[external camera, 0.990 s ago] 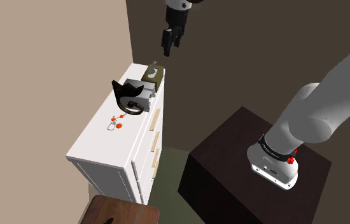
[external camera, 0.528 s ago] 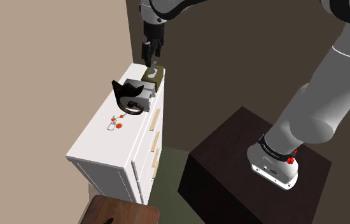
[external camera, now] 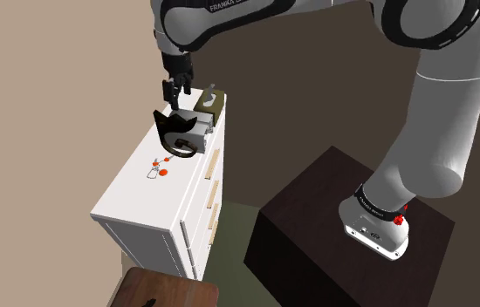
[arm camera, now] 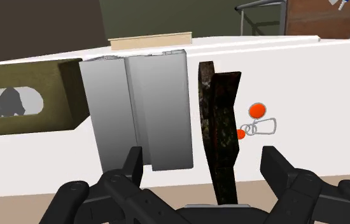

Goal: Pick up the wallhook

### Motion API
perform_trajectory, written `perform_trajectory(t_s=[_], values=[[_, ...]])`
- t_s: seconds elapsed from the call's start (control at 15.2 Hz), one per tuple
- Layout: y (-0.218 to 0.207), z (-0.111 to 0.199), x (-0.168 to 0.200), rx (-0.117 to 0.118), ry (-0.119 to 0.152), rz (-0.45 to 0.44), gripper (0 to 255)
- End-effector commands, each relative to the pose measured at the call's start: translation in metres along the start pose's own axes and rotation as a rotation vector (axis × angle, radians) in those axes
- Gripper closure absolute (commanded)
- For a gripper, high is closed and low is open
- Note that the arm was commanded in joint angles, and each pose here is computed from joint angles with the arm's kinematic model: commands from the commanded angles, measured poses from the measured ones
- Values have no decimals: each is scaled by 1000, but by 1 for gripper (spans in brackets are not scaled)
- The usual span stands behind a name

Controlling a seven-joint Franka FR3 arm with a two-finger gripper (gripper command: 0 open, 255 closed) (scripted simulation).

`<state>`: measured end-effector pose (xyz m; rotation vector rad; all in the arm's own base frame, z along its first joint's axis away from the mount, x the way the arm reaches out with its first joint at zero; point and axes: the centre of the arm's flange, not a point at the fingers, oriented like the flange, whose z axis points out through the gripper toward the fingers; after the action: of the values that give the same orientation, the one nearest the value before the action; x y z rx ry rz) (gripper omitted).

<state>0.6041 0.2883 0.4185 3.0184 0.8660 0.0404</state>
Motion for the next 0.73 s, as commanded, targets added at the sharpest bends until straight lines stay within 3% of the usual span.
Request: perform_trajectory(t_s=[0.0,0.2,0.66], values=[[-10,15,20,4,-8,-25,0],[-30,36,49,11,-20,-62,0],[-31,69,49,11,-20,-63,0]])
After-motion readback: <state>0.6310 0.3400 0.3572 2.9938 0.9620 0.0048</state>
